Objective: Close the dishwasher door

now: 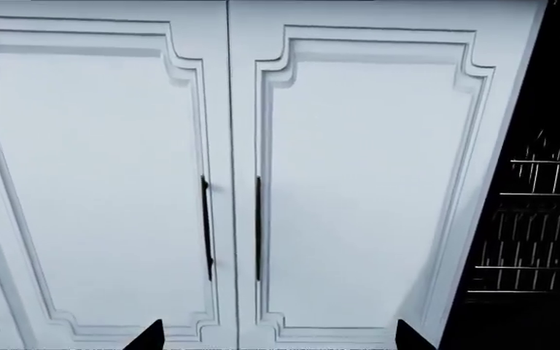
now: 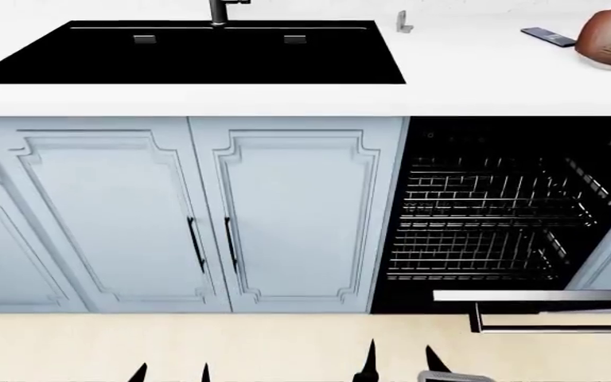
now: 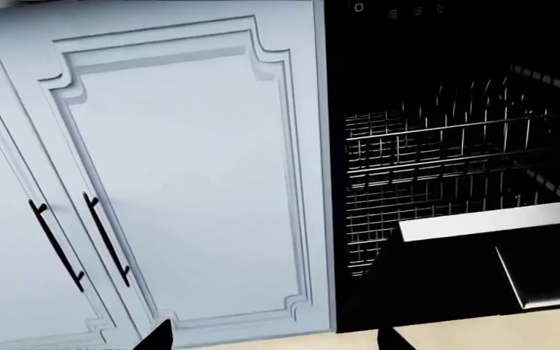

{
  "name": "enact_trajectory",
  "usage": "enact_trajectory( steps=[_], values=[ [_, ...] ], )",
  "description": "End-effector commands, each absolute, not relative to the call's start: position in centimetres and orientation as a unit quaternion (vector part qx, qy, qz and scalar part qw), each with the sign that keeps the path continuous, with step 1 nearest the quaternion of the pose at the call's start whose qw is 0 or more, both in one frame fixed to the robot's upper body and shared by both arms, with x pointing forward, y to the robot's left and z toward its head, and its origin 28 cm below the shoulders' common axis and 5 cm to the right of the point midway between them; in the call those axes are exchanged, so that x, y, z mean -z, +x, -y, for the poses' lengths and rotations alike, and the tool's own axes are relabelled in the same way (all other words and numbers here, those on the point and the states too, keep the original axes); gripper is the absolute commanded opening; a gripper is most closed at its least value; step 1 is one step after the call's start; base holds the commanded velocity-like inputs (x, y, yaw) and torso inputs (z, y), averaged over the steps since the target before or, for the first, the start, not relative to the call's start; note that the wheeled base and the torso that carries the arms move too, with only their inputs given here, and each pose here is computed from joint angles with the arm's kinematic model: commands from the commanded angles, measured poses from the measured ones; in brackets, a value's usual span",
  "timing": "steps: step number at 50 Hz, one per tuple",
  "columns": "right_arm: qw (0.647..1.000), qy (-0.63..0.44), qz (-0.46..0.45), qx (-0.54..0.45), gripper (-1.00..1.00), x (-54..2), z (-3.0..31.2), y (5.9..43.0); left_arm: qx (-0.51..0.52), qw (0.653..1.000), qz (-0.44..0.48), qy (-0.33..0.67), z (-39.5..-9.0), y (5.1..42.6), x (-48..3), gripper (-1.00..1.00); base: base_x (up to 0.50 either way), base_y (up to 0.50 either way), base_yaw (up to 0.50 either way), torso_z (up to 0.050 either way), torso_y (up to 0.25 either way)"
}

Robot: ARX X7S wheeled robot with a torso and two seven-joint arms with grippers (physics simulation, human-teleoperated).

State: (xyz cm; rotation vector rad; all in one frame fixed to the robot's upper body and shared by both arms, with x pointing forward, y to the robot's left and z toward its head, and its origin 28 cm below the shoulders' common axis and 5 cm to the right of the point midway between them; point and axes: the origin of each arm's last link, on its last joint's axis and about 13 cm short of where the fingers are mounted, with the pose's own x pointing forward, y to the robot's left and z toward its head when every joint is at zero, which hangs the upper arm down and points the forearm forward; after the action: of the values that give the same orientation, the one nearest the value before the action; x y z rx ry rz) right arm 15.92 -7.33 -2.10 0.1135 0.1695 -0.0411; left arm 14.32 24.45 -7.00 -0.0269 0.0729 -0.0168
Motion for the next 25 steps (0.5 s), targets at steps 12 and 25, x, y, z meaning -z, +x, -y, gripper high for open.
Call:
enact_trajectory(
  steps=[12,25],
  values=[
    [0.994,0.060,-0.087,0.022,1.00,2.29,7.28,15.65,0.014,0.999,-0.033,-0.023,-24.54,14.04,7.34,1.00,0.00,0.00,0.00,-0.050,0.059],
    [0.994,0.061,-0.088,0.021,1.00,2.29,7.28,15.65,0.013,0.999,-0.034,-0.019,-24.55,14.04,7.33,1.00,0.00,0.00,0.00,-0.050,0.060]
  ],
)
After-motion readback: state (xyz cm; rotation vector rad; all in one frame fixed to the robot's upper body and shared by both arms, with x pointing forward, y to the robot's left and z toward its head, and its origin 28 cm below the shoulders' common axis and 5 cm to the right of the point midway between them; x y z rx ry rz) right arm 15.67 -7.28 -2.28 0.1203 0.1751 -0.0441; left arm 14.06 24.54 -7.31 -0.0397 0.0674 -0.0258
